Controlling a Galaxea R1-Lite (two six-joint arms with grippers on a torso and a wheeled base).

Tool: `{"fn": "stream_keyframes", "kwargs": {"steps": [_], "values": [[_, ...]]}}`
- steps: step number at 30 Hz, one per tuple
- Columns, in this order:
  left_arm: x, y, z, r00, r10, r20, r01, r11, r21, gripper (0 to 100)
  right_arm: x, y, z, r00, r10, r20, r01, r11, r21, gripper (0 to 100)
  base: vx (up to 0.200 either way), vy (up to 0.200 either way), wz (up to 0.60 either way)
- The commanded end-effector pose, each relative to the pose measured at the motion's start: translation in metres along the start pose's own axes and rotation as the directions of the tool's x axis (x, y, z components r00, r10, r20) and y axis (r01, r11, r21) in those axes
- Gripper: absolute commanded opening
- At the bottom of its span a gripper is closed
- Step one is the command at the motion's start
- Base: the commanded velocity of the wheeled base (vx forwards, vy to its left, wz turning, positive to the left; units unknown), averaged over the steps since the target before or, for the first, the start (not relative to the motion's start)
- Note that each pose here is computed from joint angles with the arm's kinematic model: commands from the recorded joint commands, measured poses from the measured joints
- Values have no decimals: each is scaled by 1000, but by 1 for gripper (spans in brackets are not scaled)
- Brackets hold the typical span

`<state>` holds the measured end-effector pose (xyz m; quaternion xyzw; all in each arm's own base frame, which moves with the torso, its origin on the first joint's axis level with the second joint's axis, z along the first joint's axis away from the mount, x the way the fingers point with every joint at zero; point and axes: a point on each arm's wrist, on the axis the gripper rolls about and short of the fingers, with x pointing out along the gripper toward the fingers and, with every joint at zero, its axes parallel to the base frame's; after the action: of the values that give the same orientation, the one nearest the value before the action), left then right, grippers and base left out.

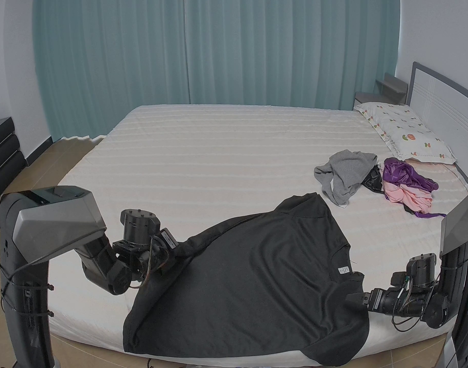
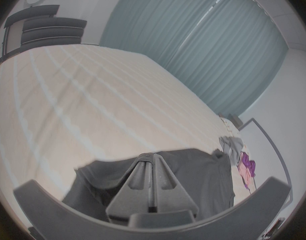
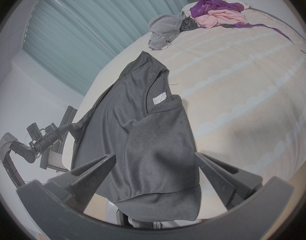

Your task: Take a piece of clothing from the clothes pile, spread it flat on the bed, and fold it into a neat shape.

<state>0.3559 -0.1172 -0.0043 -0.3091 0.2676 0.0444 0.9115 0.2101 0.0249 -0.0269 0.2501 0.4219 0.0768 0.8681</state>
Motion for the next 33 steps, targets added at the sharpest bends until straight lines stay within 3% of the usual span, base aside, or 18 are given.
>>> {"fn": "stream_keyframes", "kwargs": {"steps": [1, 11, 17, 21, 27, 33], "values": [[11, 6, 34, 997, 8, 81, -5, 1000, -28, 0, -1, 0, -1, 1000, 2, 3, -2, 1000, 8, 100, 0, 0, 0], [38, 7, 84, 980, 5, 200, 5, 999, -48, 0, 6, 0, 4, 998, 28, 62, -29, 999, 23, 100, 0, 0, 0], [66, 8, 103, 973, 18, 229, -9, 999, -44, 0, 8, 3, 23, 986, 58, 157, -61, 998, 19, 100, 0, 0, 0], [81, 9, 109, 971, 30, 237, -21, 999, -43, 0, 18, 6, 38, 973, 84, 214, -92, 995, 28, 100, 0, 0, 0], [97, 9, 116, 969, 40, 244, -30, 999, -45, 0, 50, 9, 78, 934, 136, 329, -136, 990, -23, 100, 0, 0, 0], [106, 18, 108, 974, 70, 214, -61, 997, -45, 0, 94, 14, 114, 950, 124, 286, -128, 992, -7, 100, 0, 0, 0]]}}
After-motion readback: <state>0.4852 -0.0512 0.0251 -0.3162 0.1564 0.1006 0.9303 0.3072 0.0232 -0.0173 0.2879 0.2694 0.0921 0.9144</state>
